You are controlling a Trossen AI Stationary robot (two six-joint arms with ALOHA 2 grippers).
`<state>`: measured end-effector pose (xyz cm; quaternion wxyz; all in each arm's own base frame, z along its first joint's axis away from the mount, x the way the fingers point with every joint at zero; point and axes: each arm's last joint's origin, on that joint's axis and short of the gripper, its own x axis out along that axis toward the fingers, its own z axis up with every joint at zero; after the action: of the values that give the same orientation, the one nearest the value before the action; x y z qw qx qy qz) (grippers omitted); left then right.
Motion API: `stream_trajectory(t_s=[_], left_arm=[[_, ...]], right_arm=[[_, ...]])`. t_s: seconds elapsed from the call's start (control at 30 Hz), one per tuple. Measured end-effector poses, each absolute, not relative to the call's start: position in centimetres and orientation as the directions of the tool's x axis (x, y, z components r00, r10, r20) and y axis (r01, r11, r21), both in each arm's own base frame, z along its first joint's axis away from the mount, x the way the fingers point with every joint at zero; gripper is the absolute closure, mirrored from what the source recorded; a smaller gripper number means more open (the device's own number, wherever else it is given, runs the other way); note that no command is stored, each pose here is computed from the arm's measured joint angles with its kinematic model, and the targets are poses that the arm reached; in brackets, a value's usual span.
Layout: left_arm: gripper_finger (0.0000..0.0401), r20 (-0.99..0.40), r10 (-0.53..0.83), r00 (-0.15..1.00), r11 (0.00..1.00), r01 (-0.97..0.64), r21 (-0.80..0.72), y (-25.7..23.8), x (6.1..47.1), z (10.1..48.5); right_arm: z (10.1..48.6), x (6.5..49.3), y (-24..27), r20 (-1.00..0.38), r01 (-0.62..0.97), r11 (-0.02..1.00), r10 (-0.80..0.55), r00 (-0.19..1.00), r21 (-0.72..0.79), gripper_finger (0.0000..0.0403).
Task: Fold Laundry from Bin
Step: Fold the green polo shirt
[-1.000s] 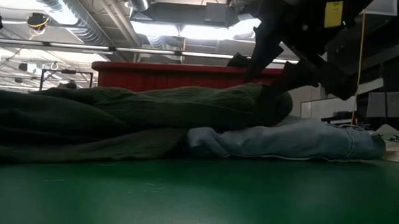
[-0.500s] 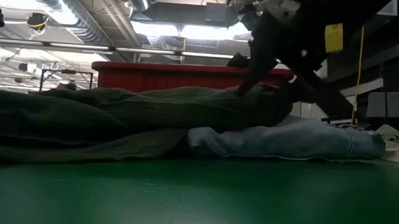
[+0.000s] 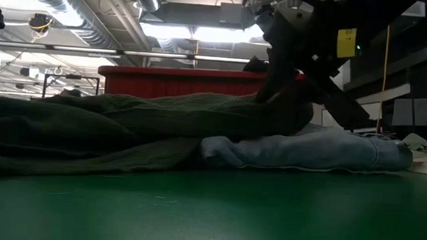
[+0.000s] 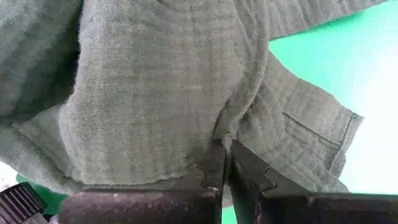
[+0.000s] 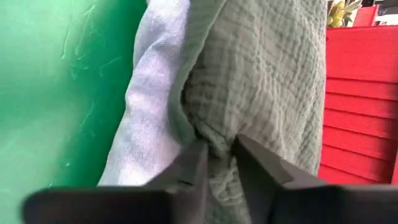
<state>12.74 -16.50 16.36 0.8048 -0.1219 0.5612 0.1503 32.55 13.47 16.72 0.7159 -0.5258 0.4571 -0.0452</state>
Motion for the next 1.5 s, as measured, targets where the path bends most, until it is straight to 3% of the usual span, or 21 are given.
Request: stream_trajectory(t_s=[0.1, 0.17, 0.33, 0.6, 0.8, 1.13, 1.5], left_arm=[[0.0393, -0.940, 0.105, 0.325, 0.925, -0.379, -0.028, -16.5, 12.7, 16.4], [0.0393, -0.940, 0.105, 0.325, 0.925, -0.378, -0.028, -16.5, 12.7, 16.4], [0.0397, -0.941, 0.098, 0.324, 0.926, -0.377, -0.033, -16.7, 12.8, 16.7], [0.0399, -0.936, 0.075, 0.345, 0.959, -0.281, -0.026, -17.9, 13.7, 20.2], [0.0399, -0.956, 0.047, 0.290, 0.973, -0.228, -0.022, -18.3, 13.8, 22.3], [0.0396, -0.980, 0.070, 0.187, 0.975, -0.223, 0.027, -17.9, 13.3, 23.0], [0.0391, -0.974, 0.008, 0.227, 0.968, -0.244, -0.048, -18.5, 13.7, 23.1]], right_arm=[[17.1, 32.9, 13.6, -0.617, -0.415, 0.460, -0.525, 0.585, -0.785, 0.0384], [17.6, 33.2, 13.8, -0.635, -0.427, 0.475, -0.498, 0.591, -0.770, 0.0395], [19.7, 34.1, 14.4, -0.653, -0.430, 0.506, -0.446, 0.611, -0.748, 0.0378], [24.5, 35.1, 14.9, -0.665, -0.444, 0.508, -0.443, 0.601, -0.738, 0.0395], [29.0, 34.4, 15.3, -0.699, -0.444, 0.551, -0.448, 0.557, -0.707, 0.0398], [34.3, 30.6, 18.1, -0.750, -0.335, 0.712, -0.405, 0.522, -0.618, 0.0400], [35.0, 25.4, 24.4, -0.823, -0.260, 0.887, -0.198, 0.533, -0.382, 0.0398]])
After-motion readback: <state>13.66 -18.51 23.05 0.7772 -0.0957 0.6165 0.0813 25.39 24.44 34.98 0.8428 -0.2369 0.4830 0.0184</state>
